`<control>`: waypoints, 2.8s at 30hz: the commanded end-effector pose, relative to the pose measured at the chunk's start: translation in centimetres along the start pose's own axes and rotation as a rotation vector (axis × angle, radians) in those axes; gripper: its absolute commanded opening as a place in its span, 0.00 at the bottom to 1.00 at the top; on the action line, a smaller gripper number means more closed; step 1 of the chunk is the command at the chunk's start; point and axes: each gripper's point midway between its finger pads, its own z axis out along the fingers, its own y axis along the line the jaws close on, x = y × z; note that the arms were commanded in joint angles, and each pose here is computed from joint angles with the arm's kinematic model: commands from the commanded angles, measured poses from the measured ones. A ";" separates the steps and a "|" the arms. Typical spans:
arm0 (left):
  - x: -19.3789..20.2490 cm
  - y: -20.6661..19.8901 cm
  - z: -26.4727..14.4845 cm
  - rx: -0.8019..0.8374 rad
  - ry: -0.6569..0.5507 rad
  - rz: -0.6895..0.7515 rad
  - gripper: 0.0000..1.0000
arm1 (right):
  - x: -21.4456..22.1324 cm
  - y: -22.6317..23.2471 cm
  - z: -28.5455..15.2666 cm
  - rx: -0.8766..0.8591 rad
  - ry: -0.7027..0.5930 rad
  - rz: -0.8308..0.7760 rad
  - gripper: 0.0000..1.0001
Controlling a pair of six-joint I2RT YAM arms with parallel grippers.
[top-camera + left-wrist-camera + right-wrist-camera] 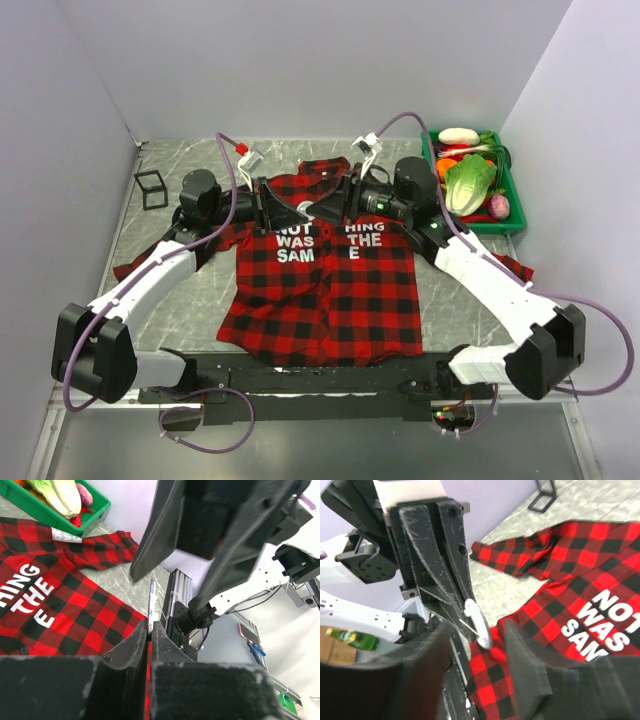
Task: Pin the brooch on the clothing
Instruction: Open the brooch, then adjust the brooch.
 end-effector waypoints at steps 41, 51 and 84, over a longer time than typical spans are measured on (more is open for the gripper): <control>2.9 25.9 -10.8 -1.422 0.446 -0.034 0.01 | 6.0 -12.7 4.6 0.456 0.131 0.039 0.63; 6.0 29.2 -9.9 -1.436 0.601 -0.131 0.01 | 7.8 -15.7 9.3 0.432 0.141 0.119 0.61; 11.2 30.8 -8.9 -1.469 0.768 -0.168 0.10 | 15.3 -21.7 13.9 0.473 0.204 0.298 0.55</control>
